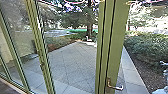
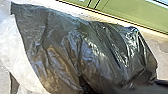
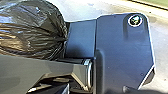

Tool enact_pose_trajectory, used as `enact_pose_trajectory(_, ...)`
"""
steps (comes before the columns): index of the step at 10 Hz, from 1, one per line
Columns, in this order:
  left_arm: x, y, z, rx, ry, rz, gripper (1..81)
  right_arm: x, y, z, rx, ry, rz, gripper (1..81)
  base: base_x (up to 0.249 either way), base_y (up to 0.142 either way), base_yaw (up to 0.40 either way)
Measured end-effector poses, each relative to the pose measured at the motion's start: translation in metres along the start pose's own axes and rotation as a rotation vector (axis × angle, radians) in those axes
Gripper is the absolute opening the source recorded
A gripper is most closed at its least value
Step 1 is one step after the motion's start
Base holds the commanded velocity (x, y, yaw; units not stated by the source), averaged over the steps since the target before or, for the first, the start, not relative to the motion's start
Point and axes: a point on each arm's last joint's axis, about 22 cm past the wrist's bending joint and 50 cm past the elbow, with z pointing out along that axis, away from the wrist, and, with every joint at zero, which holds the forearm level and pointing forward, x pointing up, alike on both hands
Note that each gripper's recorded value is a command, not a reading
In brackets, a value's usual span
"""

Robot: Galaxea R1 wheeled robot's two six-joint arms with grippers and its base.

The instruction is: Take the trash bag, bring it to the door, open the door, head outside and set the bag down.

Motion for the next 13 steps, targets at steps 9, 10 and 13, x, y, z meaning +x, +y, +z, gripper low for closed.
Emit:
enact_pose_trajectory(9,-0.015,-0.008,-0.018,-0.061,-0.018,-0.046,1.0,-0.002,0.011,-0.064,0.161,0.045,0.031,81.1,0.0,0.0,0.0)
enact_pose_trajectory(10,-0.017,-0.01,-0.019,-0.058,-0.026,-0.047,1.0,-0.006,0.031,-0.078,0.142,0.049,0.034,81.1,0.0,0.0,0.0)
enact_pose_trajectory(13,-0.017,-0.004,-0.017,-0.066,-0.027,-0.046,1.0,-0.014,0.029,-0.108,0.173,0.071,0.06,81.1,0.0,0.0,0.0)
